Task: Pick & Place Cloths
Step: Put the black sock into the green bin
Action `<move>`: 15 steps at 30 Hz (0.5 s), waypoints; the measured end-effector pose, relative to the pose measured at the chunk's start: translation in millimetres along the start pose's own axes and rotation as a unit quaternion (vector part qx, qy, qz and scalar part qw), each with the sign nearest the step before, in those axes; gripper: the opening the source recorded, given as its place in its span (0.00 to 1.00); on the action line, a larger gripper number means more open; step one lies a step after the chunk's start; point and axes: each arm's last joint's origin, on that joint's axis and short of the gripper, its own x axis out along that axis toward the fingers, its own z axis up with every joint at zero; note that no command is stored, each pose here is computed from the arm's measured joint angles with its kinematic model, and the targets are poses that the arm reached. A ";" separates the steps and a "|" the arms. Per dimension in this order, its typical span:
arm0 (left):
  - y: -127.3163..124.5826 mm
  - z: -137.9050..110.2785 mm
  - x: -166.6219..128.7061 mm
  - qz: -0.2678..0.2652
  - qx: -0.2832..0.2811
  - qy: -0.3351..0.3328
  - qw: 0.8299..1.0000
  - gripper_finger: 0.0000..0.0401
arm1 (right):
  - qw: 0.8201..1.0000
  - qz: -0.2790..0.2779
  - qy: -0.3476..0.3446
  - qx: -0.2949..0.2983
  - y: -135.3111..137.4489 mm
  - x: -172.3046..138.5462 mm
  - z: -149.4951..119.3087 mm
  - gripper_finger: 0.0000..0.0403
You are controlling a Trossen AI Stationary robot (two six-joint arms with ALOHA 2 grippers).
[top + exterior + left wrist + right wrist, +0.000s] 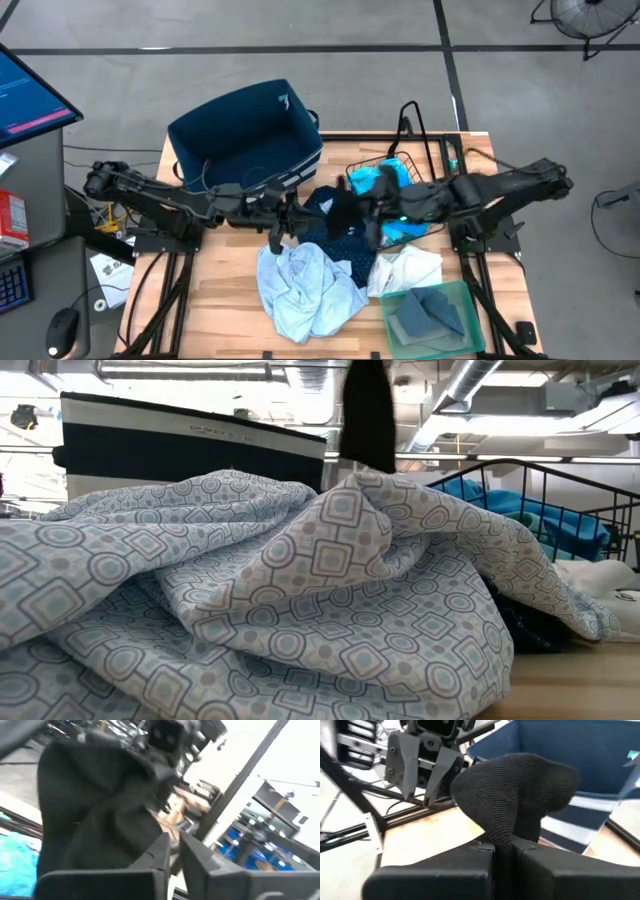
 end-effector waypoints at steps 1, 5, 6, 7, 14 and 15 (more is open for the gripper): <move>-0.9 -0.6 -0.1 -0.008 0.000 0.005 1.000 0.10 | 1.000 0.004 0.003 0.004 -1.6 -8.8 0.5 0.00; -4.6 -4.9 -0.7 -0.035 0.001 0.033 0.999 0.24 | 0.998 0.048 0.026 0.038 -5.7 -52.9 -1.5 0.00; -4.5 -6.6 -0.9 -0.040 0.001 0.045 0.998 0.28 | 0.996 0.068 0.039 0.052 -6.3 -64.5 -3.3 0.00; -4.2 -8.3 -1.1 -0.045 0.000 0.058 0.997 0.31 | 0.992 0.086 0.054 0.068 -6.2 -75.5 -6.1 0.00; 0.3 -18.5 -7.7 -0.039 -0.039 0.153 0.987 0.43 | 0.955 0.145 0.202 0.160 8.2 -132.3 -42.6 0.00; 1.1 -19.5 -8.3 -0.033 -0.038 0.160 0.986 0.43 | 0.949 0.139 0.226 0.171 10.9 -137.9 -49.5 0.00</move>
